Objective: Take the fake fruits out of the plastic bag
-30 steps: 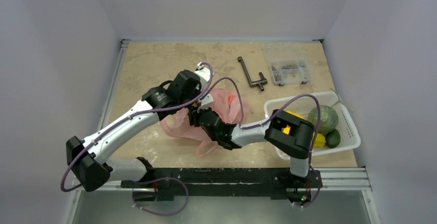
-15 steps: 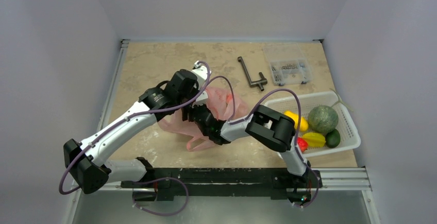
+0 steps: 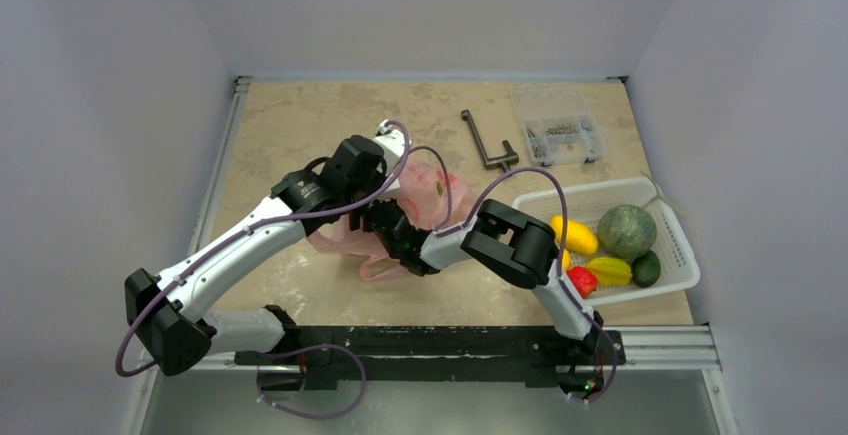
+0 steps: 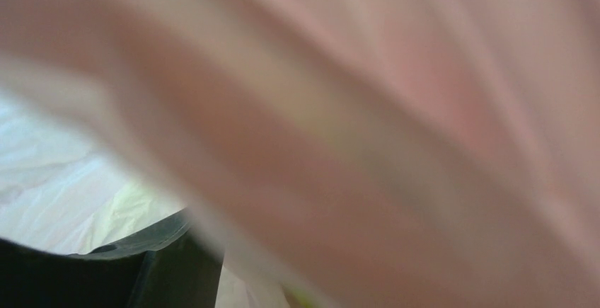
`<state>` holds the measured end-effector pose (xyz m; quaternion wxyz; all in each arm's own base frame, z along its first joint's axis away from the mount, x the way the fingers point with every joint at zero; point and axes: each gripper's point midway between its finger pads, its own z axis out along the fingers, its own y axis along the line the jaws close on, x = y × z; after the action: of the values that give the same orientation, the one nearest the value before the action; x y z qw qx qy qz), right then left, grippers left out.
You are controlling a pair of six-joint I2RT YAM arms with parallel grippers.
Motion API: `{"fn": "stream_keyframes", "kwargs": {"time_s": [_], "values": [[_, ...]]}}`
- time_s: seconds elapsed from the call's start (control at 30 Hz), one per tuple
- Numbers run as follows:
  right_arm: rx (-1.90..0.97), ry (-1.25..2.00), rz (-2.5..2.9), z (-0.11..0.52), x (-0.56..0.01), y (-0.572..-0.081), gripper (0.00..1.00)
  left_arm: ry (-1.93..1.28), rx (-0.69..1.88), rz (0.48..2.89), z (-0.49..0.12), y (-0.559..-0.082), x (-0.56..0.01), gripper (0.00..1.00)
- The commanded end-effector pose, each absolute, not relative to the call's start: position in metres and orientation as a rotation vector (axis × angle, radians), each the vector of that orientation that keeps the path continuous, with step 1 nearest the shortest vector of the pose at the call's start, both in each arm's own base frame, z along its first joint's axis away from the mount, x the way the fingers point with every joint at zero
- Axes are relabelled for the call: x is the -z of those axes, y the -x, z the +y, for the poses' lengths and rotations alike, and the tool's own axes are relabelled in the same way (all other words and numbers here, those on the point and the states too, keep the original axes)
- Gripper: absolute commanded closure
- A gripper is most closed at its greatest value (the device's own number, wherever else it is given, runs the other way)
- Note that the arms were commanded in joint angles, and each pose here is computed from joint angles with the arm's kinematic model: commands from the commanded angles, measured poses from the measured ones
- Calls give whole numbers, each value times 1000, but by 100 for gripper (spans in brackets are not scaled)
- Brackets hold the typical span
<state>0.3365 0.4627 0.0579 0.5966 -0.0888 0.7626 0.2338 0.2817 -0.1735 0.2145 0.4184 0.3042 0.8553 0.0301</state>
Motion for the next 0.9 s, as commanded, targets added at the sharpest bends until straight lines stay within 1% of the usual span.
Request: {"fn": "stream_keyframes", "kwargs": {"time_s": [0.0,0.07,0.13,0.23,0.37,0.53,0.67,0.87], "values": [[-588,232,1715,472,-85,-341,49,-782,-7,2123,-189,-282,-217,100],[-601,276,1704,474,-89,-338,58,-776,-15,2126,-188,-283,-216,100],[-604,293,1702,474,-92,-336,71,-773,-22,2125,-187,-283,-217,100],[-614,290,1690,469,-100,-333,80,-753,-56,2125,-182,-285,-219,100],[-632,277,1680,459,-121,-327,84,-703,-120,2122,-173,-290,-220,100],[-712,236,1679,438,-153,-308,88,-663,-159,2121,-166,-293,-223,100],[-801,298,1715,432,-161,-284,89,-658,-158,2119,-165,-292,-224,100],[-938,395,1783,420,-166,-244,97,-648,-165,2115,-163,-293,-227,100]]}}
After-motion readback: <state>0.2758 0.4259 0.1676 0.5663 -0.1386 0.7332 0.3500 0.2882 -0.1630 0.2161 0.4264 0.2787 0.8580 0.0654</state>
